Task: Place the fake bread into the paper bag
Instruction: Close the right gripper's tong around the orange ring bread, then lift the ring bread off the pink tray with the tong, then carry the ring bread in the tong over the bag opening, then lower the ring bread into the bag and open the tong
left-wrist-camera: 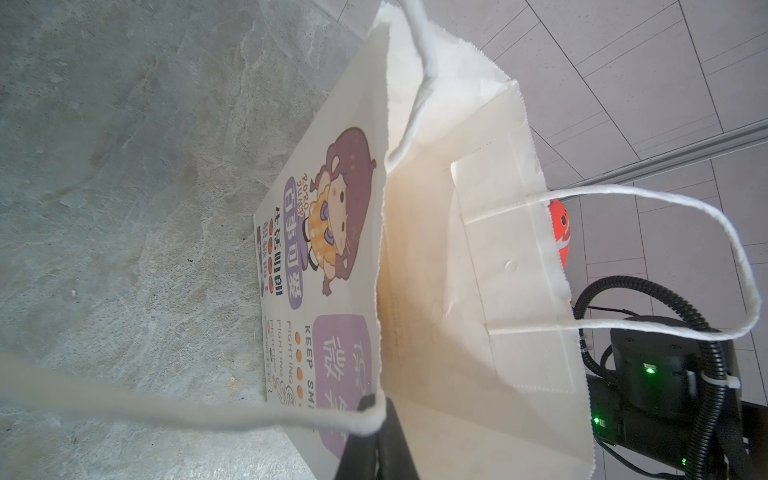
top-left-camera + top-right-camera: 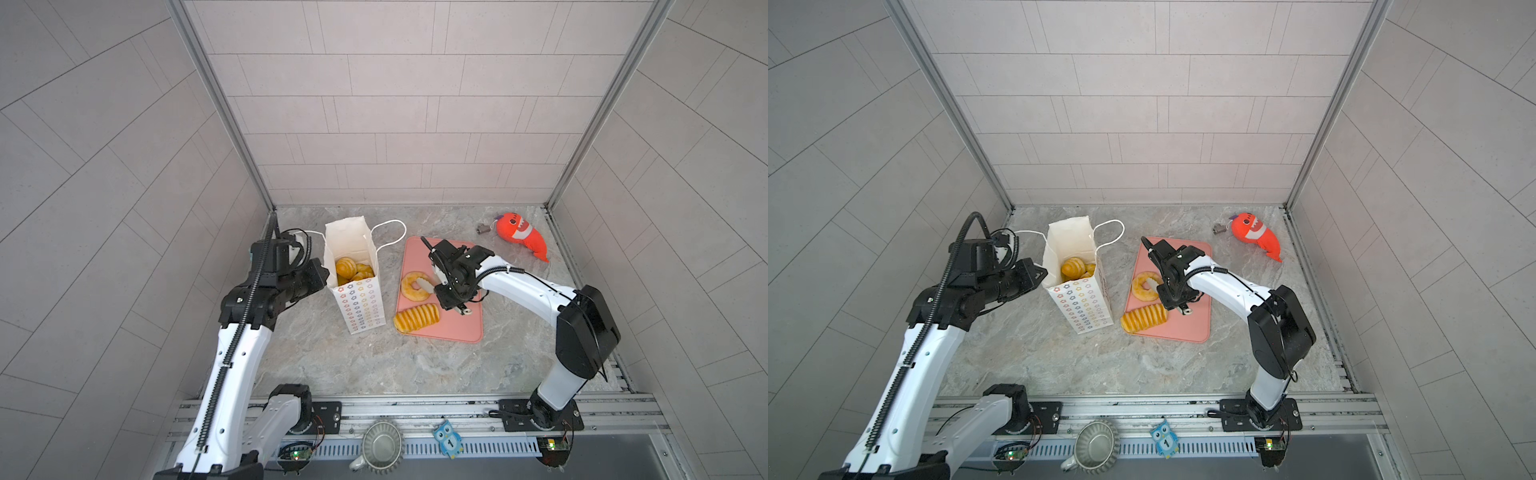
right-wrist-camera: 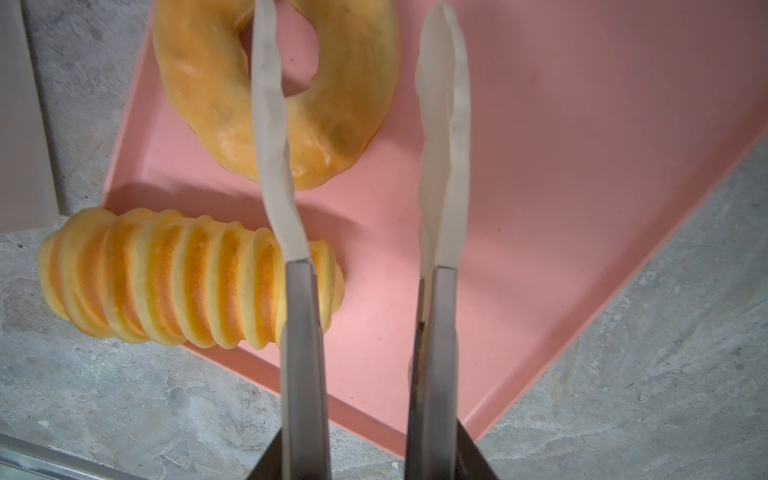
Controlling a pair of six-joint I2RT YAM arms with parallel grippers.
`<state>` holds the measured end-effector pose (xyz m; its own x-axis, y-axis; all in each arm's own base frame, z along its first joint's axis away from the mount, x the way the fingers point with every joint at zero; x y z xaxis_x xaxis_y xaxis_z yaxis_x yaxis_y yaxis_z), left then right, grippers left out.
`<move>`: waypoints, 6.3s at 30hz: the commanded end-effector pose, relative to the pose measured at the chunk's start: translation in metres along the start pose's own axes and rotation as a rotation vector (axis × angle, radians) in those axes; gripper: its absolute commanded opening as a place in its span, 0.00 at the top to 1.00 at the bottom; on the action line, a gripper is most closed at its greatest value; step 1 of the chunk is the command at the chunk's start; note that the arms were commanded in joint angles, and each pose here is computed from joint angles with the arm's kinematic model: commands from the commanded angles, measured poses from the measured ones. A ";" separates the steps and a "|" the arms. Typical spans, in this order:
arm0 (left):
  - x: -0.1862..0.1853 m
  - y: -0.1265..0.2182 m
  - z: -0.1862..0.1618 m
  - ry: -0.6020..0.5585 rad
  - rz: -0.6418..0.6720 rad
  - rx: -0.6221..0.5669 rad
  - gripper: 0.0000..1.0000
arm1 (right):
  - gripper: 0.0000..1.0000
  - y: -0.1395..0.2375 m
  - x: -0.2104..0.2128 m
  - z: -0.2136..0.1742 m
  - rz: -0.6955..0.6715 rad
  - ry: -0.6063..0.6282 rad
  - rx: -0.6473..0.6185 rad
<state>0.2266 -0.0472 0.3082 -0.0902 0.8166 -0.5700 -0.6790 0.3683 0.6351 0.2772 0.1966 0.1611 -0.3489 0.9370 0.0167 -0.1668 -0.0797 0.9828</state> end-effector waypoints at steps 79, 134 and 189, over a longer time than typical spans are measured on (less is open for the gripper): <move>-0.006 0.013 0.003 -0.009 -0.018 -0.034 0.95 | 0.72 0.205 -0.054 -0.001 -0.085 -0.114 -0.559; -0.009 0.019 0.010 -0.002 -0.002 -0.069 0.95 | 0.71 0.304 0.061 0.024 0.227 0.140 -0.790; -0.006 0.015 0.006 0.003 -0.004 -0.051 0.95 | 0.68 0.209 0.144 0.057 -0.097 0.420 -0.561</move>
<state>0.2216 -0.0443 0.3135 -0.1151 0.8169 -0.5651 -0.6874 0.3452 0.6390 0.2452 0.3353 0.3689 -0.6289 0.7432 -0.2282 -0.5931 -0.2689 0.7589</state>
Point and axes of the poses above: each gripper's point midway between its finger pads, its own y axis back along the fingers, its own x axis along the line the jaws close on, z = x × y, the point moved 6 cm from there along y, back along the fingers
